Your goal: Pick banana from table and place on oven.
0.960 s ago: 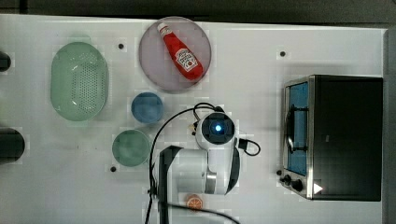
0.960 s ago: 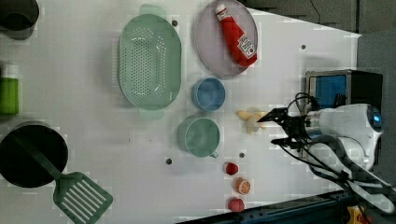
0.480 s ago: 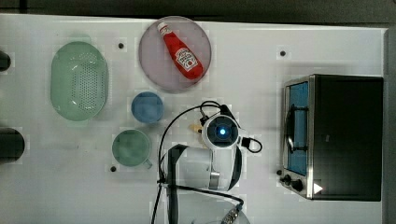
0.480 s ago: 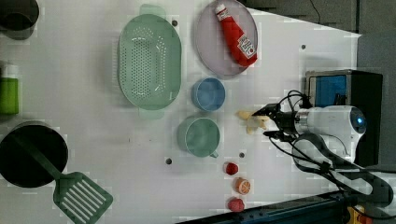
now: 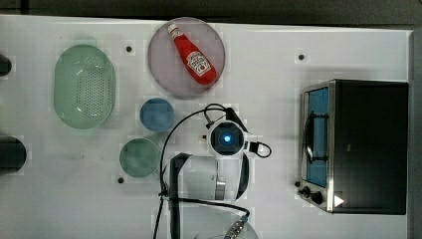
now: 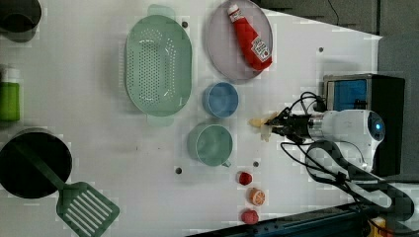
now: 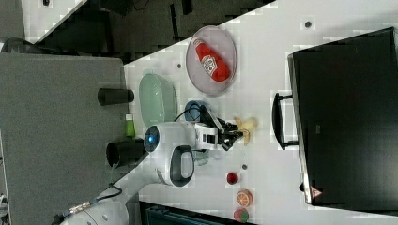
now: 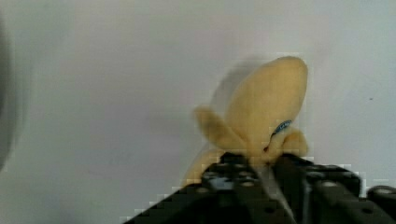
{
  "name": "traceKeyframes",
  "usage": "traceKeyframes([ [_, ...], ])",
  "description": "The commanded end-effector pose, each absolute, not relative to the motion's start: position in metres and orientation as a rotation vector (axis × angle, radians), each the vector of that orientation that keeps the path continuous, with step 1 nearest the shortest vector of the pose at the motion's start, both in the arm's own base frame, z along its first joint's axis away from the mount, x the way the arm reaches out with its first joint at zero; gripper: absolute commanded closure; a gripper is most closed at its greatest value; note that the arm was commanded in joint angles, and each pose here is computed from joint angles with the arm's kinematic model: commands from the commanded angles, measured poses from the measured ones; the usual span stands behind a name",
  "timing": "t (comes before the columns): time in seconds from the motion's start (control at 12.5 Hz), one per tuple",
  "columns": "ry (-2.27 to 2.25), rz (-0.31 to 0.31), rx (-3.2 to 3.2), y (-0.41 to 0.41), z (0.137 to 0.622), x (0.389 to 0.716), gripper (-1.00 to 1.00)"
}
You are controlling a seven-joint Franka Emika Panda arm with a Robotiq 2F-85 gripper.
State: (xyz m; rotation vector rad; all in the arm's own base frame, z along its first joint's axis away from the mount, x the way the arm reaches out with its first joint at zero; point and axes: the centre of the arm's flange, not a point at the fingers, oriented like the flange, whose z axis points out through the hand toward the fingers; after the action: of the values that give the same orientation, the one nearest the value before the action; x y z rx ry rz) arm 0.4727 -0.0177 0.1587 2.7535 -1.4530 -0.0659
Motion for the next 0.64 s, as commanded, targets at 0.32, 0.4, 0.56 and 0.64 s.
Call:
traceKeyframes([
  [0.32, -1.503, 0.125, 2.803, -0.014, 0.249, 0.493, 0.57],
  [0.4, -1.504, 0.131, 2.806, -0.014, 0.279, 0.497, 0.56],
  [0.56, -1.488, 0.085, 2.804, -0.011, 0.345, 0.503, 0.57],
  [0.64, -1.480, 0.047, 2.797, -0.011, 0.378, 0.504, 0.57],
])
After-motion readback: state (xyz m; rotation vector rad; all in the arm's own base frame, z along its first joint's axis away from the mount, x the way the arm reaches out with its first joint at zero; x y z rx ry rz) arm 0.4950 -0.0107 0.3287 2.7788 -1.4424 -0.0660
